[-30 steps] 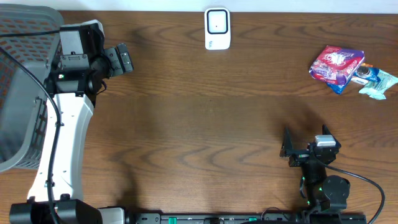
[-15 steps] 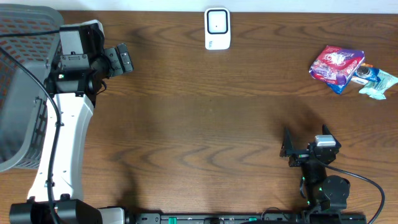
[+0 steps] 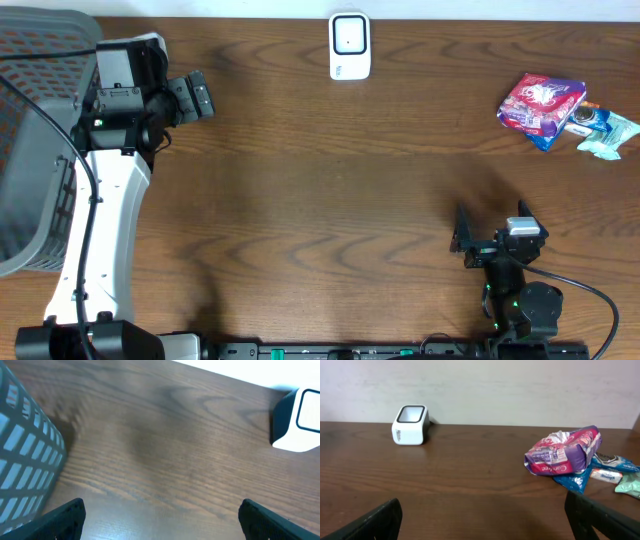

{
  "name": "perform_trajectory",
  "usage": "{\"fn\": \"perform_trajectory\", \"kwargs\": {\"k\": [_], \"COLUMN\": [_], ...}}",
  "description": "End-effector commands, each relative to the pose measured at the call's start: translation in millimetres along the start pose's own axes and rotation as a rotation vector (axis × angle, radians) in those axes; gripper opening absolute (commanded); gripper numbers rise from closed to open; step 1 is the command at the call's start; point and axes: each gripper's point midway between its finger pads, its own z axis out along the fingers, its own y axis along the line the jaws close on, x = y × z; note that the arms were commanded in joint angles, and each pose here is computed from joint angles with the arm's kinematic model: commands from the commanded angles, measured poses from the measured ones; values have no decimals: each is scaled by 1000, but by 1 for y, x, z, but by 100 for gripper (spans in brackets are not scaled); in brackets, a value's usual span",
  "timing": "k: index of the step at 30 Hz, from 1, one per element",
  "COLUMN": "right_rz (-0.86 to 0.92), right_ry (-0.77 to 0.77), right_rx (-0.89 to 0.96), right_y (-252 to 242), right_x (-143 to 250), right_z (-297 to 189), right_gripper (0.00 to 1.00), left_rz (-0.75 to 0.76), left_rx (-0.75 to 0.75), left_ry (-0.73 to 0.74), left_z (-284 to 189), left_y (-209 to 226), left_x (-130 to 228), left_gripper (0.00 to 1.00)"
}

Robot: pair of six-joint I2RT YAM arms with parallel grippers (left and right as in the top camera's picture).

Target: Scan the item barcode

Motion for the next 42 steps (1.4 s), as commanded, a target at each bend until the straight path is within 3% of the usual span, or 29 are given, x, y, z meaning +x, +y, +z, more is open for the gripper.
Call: {"fn": "perform_trajectory", "kwargs": {"k": [1,10,15,24,30,42], "right_rz": [-15,-15,-15,-15,-15,-15], "right_ry": [-5,-5,-5,-5,-5,-5], "right_rx": [-8,-8,-8,-8,-8,-8], "right_y": [2,2,2,2,2,2], "right_x": [-1,-1,-1,-1,-1,-1], "right_z": [0,0,0,0,0,0], "right_gripper": [99,99,99,99,99,99], "left_rz": [1,61,131,158,184,194], "left_rx": [-14,-70,-63,-13,16,38], "left_ry": [11,233,251,45,-201,-414], "left_z": [3,-11,-21,-24,-33,-51], "left_y": [3,19,26,32,33,36], "left_x": [3,65,102,155,161,177], "left_gripper": [98,98,98,98,98,98]}}
